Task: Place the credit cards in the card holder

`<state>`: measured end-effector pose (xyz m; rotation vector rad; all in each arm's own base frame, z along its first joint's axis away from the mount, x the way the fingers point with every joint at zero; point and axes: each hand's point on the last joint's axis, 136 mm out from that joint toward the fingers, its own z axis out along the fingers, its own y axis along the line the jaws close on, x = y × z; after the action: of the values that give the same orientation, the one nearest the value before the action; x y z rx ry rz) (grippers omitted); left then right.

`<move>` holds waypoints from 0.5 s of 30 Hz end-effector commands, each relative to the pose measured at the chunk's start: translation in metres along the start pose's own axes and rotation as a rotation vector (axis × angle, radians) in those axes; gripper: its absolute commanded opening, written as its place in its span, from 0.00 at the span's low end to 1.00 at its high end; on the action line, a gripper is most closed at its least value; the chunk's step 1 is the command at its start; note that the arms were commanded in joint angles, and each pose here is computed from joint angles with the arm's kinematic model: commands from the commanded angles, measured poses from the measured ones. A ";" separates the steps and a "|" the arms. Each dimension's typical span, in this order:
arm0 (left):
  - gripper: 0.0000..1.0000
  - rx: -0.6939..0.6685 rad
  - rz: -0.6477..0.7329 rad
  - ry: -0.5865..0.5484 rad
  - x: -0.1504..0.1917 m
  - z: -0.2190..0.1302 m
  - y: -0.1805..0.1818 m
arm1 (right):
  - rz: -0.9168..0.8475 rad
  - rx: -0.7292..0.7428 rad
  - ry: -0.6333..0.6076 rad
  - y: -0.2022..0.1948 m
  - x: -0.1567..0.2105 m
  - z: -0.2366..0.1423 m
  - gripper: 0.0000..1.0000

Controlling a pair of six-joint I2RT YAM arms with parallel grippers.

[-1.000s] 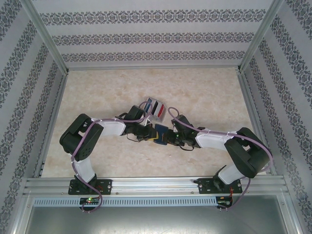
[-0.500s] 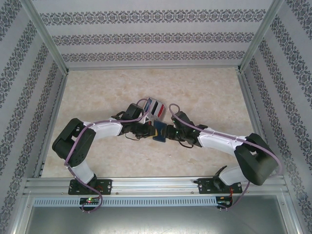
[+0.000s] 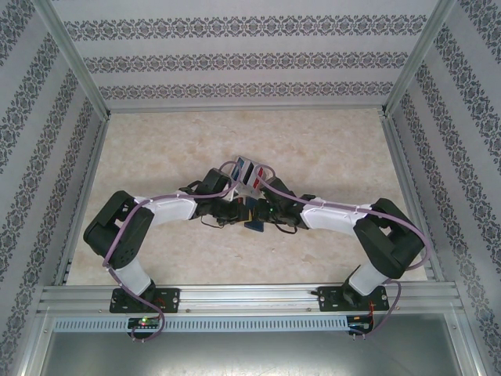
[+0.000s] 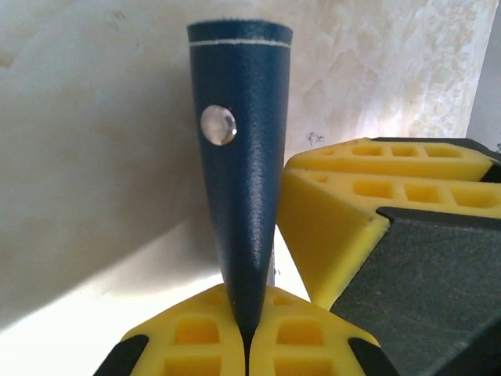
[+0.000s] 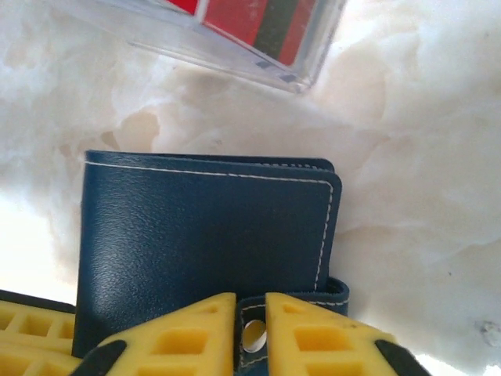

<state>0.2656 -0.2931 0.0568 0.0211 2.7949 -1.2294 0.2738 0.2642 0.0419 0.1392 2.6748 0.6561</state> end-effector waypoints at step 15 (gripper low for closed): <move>0.55 -0.042 0.007 0.010 0.006 -0.002 0.007 | 0.003 -0.022 -0.087 -0.029 0.004 -0.042 0.00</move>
<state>0.2624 -0.2857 0.0487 0.0062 2.8340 -1.1649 0.2583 0.2206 0.0526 0.1997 2.6072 0.6153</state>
